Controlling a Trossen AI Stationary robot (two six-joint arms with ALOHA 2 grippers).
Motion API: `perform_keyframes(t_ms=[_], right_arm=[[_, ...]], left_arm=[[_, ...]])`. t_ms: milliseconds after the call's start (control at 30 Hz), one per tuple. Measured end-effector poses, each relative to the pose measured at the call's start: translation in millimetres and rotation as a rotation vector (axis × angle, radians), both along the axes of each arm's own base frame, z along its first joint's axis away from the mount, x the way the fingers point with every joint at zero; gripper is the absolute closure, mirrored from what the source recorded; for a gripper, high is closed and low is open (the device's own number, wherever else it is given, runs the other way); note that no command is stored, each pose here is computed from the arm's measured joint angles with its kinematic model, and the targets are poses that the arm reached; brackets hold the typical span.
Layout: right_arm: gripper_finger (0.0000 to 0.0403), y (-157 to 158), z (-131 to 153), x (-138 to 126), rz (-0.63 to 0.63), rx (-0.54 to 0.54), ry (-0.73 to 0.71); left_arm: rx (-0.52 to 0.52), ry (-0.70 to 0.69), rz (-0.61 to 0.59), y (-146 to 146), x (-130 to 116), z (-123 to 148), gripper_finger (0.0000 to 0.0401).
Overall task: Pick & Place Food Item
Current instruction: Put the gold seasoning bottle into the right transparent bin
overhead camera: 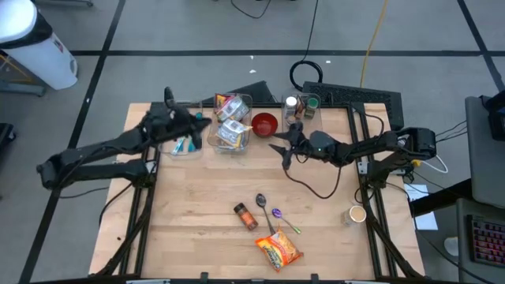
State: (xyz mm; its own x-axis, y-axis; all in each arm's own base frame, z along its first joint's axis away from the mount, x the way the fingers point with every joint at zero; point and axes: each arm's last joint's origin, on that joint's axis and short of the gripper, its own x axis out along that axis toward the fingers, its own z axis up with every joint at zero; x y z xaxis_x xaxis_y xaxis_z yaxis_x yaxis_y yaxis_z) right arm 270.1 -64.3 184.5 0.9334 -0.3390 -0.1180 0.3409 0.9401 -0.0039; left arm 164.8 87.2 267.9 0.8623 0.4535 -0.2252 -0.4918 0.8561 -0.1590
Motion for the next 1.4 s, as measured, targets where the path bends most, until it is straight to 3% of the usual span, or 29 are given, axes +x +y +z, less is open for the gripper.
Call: perform_keyframes(t_ms=[133, 233, 400, 600, 933, 1100, 1400], right_arm=[[0.0205, 4, -5, -5, 0.006, 0.04, -0.027], [0.0204, 14, -10, -7, 0.058, 0.045, -0.013], [0.0204, 41, -12, -4, 0.238, 0.016, 0.003], [0.0204, 76, -12, -4, 0.364, 0.019, 0.0], [0.0204, 136, -22, -11, 0.57, 0.12, 0.039], [0.0204, 165, -26, -20, 0.532, 0.12, 0.057], [0.0204, 203, -26, -41, 0.531, 0.17, 0.047]], left_arm=[[0.127, -0.196, -0.257, -21, 11, -9, 0.0354], [0.175, -0.303, -0.376, -34, 17, -21, 0.0354], [0.147, -0.392, -0.494, -55, 26, -38, 0.0354], [0.129, -0.386, -0.721, -94, 54, -47, 0.0354], [0.142, -0.365, -0.914, -180, 135, -34, 0.0354], [0.142, -0.277, -0.996, -218, 170, -32, 0.0354], [0.189, -0.153, -0.975, -241, 191, -7, 0.0355]])
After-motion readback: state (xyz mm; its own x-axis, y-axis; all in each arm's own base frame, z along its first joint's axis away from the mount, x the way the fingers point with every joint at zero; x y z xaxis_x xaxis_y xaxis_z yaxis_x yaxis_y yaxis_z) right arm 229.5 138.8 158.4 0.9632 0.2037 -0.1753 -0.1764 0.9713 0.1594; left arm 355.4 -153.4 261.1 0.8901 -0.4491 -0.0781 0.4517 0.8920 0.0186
